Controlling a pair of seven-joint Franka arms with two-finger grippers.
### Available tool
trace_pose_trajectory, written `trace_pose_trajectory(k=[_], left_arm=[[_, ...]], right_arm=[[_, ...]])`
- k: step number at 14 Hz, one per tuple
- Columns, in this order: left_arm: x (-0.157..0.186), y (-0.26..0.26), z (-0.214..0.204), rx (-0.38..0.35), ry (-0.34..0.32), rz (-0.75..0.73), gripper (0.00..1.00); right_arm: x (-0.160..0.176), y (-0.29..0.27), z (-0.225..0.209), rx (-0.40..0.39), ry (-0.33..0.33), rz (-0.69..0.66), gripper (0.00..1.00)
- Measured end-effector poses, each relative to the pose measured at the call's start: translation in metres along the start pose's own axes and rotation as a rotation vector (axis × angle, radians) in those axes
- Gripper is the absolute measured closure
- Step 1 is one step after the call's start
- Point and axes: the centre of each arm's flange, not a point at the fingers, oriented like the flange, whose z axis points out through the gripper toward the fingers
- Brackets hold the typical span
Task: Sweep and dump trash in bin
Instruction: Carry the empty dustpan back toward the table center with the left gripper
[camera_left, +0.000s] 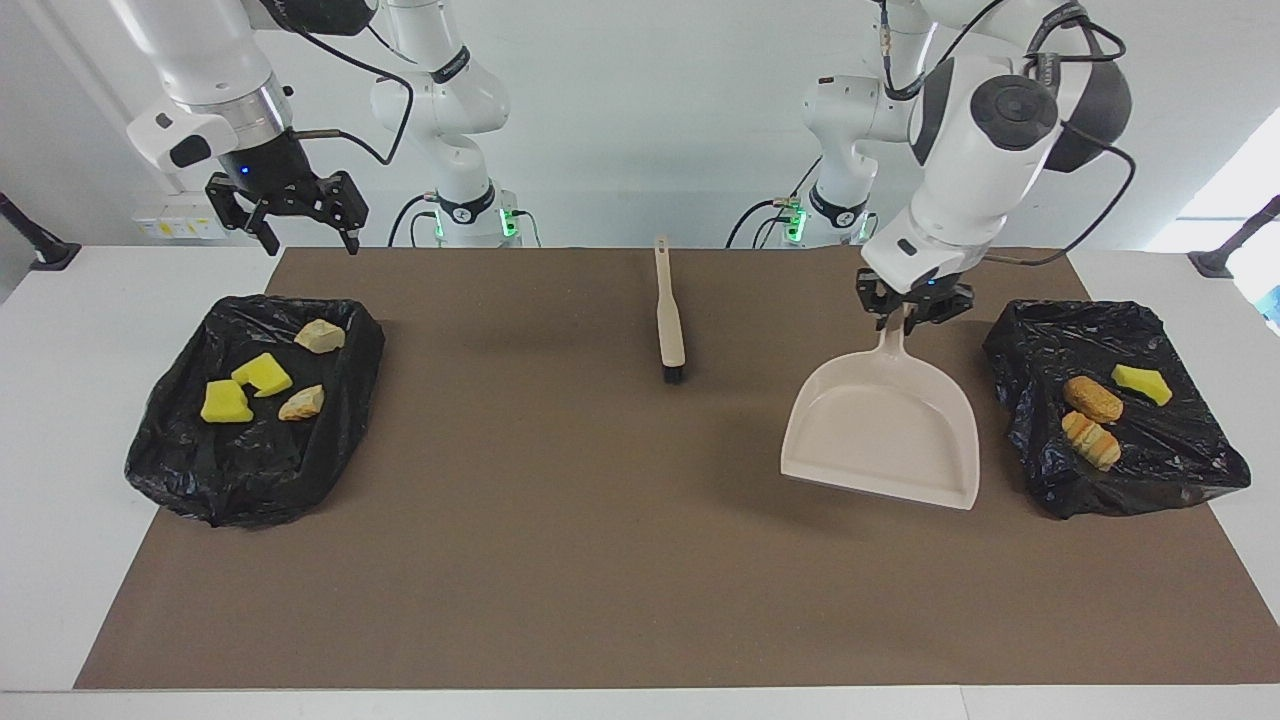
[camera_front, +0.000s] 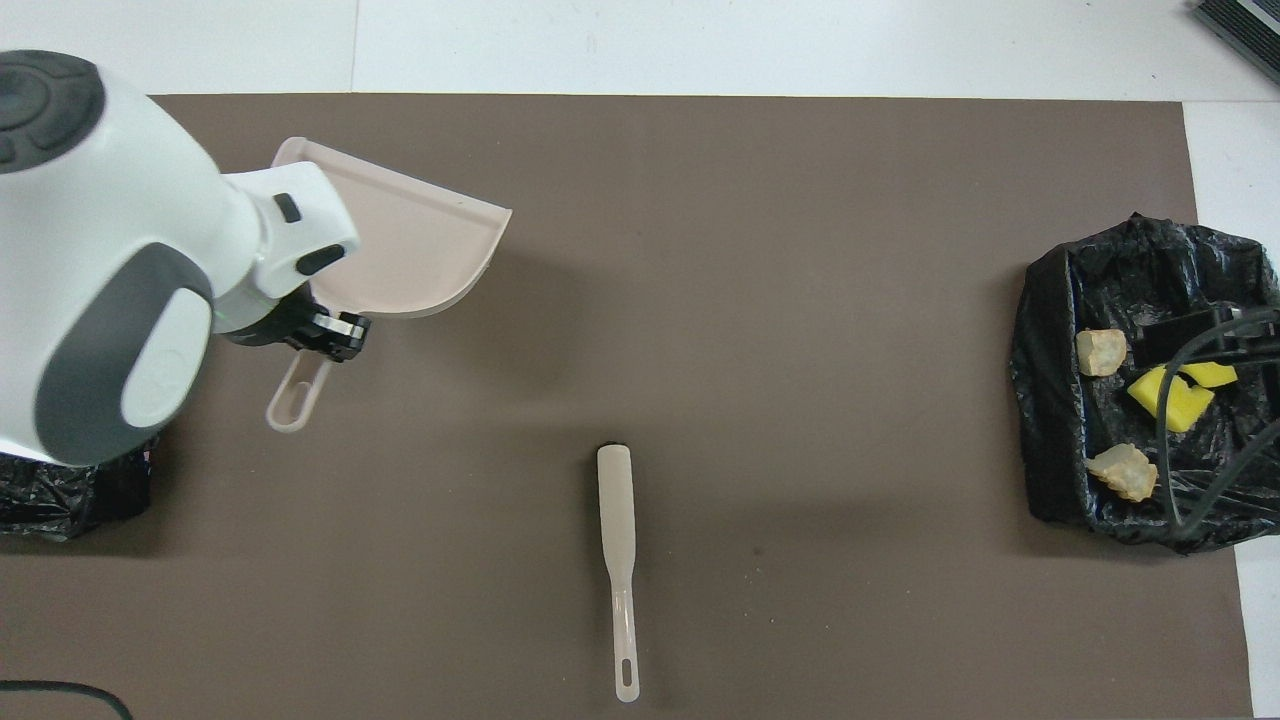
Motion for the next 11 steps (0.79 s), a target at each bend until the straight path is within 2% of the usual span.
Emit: trace_pose_trajectory(k=[3,6,8,11], left_arm=[[0.016,0.060,0.020,-0.042,0.074,-0.054,0.69],[0.038,0.132,0.064,-0.092,0.143,-0.119,0.69],[0.043,0.165,0.092,-0.129,0.138,-0.126,0.69],[0.046,0.176,0.107,-0.143,0.127,-0.147,0.69]], right_arm=[[0.000,0.000,0.000,0.000,0.000,0.000,0.00],[0.000,0.000,0.000,0.000,0.000,0.000,0.00],[0.000,0.000,0.000,0.000,0.000,0.000,0.00],[0.000,0.000,0.000,0.000,0.000,0.000,0.00]])
